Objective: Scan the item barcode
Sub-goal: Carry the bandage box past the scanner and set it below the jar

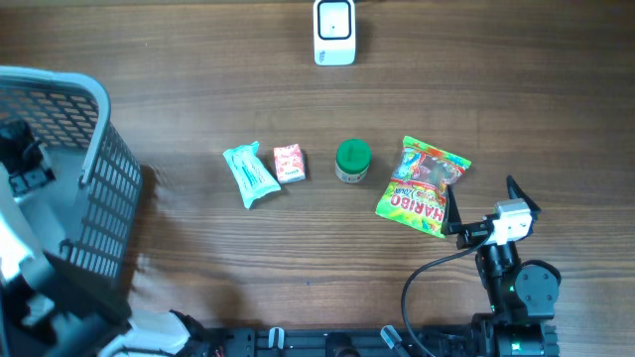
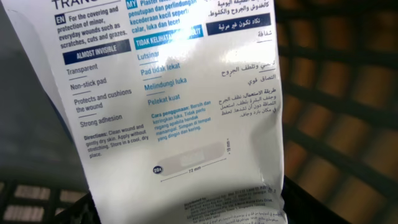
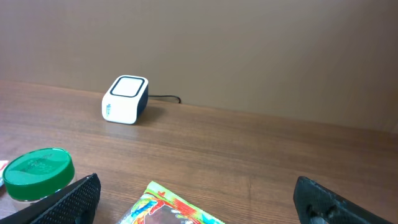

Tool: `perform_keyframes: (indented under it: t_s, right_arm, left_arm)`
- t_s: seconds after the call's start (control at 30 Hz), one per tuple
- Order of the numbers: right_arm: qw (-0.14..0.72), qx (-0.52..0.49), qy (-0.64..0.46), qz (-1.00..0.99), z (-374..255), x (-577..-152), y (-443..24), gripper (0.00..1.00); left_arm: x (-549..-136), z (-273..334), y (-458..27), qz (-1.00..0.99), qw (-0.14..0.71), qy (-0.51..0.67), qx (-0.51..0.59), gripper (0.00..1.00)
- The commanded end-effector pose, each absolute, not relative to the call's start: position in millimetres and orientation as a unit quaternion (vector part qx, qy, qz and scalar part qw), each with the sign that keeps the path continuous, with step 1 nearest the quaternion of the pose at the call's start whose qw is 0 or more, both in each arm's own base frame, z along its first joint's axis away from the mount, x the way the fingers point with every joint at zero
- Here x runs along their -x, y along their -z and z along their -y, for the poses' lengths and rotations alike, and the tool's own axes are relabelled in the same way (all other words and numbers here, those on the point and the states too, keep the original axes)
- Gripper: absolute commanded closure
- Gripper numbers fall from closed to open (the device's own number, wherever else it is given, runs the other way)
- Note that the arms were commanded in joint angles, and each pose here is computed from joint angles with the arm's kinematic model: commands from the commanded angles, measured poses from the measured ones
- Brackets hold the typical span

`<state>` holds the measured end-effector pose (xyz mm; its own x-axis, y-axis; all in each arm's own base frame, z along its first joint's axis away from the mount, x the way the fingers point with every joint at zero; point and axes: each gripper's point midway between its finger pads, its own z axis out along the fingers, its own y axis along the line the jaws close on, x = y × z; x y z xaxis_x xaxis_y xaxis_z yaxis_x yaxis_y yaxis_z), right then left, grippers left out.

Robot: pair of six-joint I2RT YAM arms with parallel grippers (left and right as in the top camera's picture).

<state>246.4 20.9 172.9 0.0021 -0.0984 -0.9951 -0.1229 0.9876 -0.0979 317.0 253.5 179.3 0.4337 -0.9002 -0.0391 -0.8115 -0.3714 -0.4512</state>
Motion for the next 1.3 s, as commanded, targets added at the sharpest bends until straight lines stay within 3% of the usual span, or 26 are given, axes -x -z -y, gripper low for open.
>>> perform_keyframes:
  t_s: [0.0,0.3,0.53,0.73,0.97,1.27]
  right_arm:
    - [0.705,0.077,-0.003,-0.705,-19.3,-246.5,-173.9,0.0]
    - [0.705,0.077,-0.003,-0.705,-19.3,-246.5,-173.8,0.01]
    - [0.705,0.077,-0.003,-0.705,-19.3,-246.5,-173.8,0.0]
    - [0.705,0.077,-0.003,-0.705,-19.3,-246.5,-173.9,0.01]
    - [0.705,0.077,-0.003,-0.705,-19.3,-246.5,-173.9,0.0]
    - [0.705,0.077,-0.003,-0.705,-19.3,-246.5,-173.9,0.0]
  left_arm:
    - [-320.7,-226.8,-257.4,-0.543,0.282,0.187,0.768,0.35]
    - [-287.3,-133.8,-401.0,-0.564,0.416,0.351,0.621,0.35]
    - [-283.7,-19.5,-418.0,-0.668,0.37,0.428,0.483,0.35]
    - [-282.1,83.1,-364.5,-0.791,0.242,0.403,0.391,0.35]
    - [-269.5,169.9,-258.7,-0.917,0.161,0.215,0.295,0.39]
    - [-250.4,211.4,-133.0,-0.967,0.077,0.037,0.238,0.36]
